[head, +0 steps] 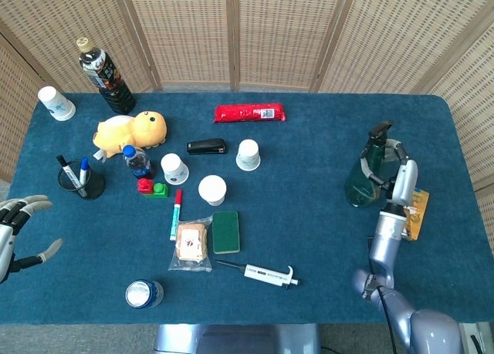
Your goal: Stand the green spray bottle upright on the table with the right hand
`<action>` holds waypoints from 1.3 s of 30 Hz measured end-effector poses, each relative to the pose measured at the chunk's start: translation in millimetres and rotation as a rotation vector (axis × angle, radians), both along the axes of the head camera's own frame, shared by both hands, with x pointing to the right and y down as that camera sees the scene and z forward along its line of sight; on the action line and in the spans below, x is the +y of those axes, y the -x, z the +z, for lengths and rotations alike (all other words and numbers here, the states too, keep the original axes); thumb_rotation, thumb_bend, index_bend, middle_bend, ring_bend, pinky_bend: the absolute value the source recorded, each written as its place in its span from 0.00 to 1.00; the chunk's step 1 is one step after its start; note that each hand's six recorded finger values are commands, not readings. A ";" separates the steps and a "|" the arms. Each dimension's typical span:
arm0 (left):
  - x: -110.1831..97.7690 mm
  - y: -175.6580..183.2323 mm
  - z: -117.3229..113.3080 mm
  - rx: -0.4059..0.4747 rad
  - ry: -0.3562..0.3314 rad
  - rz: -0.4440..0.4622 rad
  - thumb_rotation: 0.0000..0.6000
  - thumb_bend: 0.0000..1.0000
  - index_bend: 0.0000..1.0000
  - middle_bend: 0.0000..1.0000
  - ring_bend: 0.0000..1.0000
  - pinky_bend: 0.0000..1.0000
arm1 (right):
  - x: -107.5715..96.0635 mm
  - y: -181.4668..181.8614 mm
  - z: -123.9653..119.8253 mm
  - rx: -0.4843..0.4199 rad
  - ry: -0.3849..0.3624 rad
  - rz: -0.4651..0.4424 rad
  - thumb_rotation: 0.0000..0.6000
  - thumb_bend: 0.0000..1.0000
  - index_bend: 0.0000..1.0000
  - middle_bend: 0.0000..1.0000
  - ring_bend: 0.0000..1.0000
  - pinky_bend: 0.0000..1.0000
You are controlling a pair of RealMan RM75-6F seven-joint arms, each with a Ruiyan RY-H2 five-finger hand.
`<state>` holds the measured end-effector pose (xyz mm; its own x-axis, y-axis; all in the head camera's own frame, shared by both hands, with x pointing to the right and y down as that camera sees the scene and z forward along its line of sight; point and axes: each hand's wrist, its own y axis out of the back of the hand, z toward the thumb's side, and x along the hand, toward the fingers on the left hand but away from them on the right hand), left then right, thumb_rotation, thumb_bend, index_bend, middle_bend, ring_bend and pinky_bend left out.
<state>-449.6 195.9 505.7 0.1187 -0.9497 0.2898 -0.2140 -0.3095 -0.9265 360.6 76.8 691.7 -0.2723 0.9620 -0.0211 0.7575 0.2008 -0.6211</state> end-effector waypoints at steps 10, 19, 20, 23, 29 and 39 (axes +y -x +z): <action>-1.5 -2.4 1.2 0.004 0.002 0.010 0.81 0.28 0.28 0.29 0.28 0.23 | 10.9 -7.9 0.6 0.004 0.007 -0.004 1.00 0.26 0.63 0.54 0.44 0.55; -1.6 -2.9 1.5 0.006 0.001 0.015 0.81 0.28 0.28 0.28 0.28 0.23 | 15.7 -11.0 -4.0 0.007 0.003 -0.024 1.00 0.29 0.60 0.51 0.42 0.52; -1.5 -2.9 1.6 0.006 0.001 0.015 0.81 0.28 0.28 0.28 0.28 0.23 | 16.3 -11.4 -4.4 0.009 0.004 -0.027 1.00 0.29 0.60 0.51 0.42 0.52; -1.7 -3.0 1.9 0.008 0.001 0.016 0.80 0.28 0.28 0.28 0.28 0.22 | 17.6 -12.3 -5.1 0.013 0.008 -0.033 1.00 0.29 0.58 0.50 0.41 0.50; -2.0 -3.2 1.6 0.010 -0.001 0.017 0.81 0.28 0.28 0.28 0.28 0.22 | 18.0 -14.5 -7.8 0.015 0.006 -0.036 1.00 0.30 0.56 0.48 0.40 0.49; -2.6 -3.7 1.1 0.014 -0.003 0.021 0.81 0.28 0.28 0.28 0.28 0.22 | 18.2 -19.9 -10.9 0.020 0.010 -0.033 1.00 0.31 0.50 0.46 0.37 0.48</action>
<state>-445.9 193.3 506.8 0.1425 -0.9479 0.2850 -0.2202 -0.3111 -0.9245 380.6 95.0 680.9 -0.2406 0.9703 -0.0256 0.7511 0.1694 -0.6381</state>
